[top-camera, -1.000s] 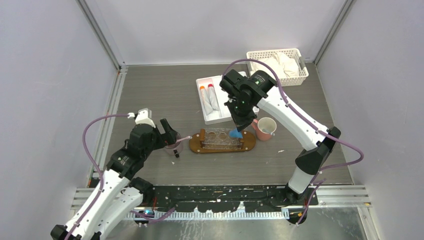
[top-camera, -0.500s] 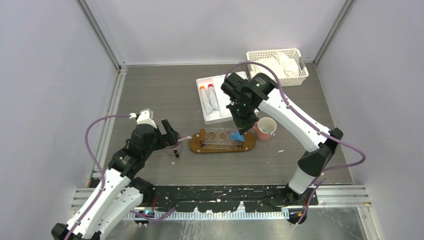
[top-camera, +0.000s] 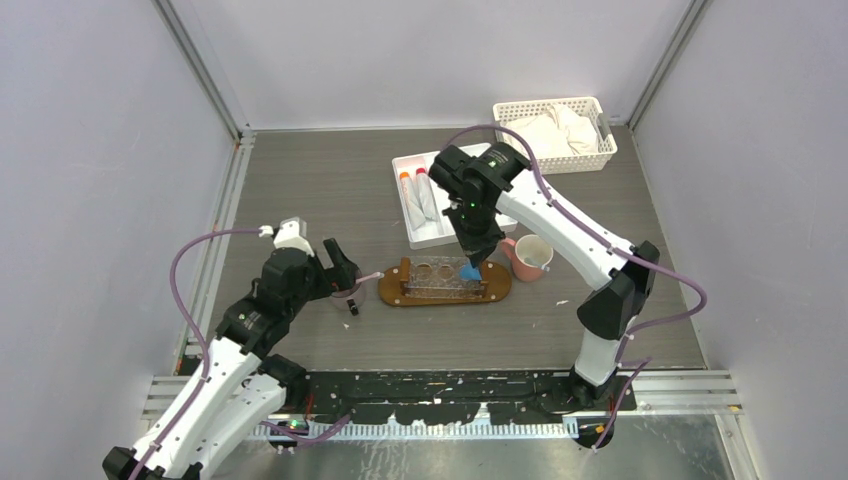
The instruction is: Prepare toiletry sets of a toothbrush and toothpaste on the tray
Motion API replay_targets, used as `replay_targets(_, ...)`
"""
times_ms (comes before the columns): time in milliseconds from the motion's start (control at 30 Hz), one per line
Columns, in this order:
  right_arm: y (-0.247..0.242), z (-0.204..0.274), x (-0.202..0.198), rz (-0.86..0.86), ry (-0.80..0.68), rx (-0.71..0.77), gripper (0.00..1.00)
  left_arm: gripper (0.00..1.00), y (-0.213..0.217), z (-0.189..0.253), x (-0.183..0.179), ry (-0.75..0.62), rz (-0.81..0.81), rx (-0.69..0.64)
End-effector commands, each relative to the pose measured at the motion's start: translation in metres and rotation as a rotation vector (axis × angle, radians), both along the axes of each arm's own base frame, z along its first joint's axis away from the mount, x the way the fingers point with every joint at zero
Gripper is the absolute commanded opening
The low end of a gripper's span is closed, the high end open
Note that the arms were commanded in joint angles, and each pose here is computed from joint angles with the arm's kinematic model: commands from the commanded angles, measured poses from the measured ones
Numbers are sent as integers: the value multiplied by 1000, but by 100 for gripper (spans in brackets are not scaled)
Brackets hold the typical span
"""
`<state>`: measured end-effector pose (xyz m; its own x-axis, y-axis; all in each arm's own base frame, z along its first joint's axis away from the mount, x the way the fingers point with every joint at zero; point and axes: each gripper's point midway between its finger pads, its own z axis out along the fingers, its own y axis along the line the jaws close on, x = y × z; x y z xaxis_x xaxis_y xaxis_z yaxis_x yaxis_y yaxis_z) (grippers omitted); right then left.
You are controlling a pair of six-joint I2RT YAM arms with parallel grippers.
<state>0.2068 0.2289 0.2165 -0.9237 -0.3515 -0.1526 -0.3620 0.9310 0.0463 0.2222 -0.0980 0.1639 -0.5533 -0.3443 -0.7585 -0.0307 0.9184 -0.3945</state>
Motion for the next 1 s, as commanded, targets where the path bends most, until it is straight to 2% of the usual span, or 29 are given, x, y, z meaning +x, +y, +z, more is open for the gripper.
replay_targets(0, -8, 13, -3, -6, 16, -8, 1, 98, -7, 12, 7, -51, -16, -39)
replay_targets(367, 2, 13, 17, -16, -9, 15, 1, 98, -10, 9, 5, -46, -29, -55)
replay_targets(767, 19, 5, 27, -4, 16, 50, 9, 97, -10, 5, 3, -39, -29, -55)
replay_targets(967, 22, 1, 35, -7, 14, 56, 19, 97, -10, 5, 3, -38, -30, -57)
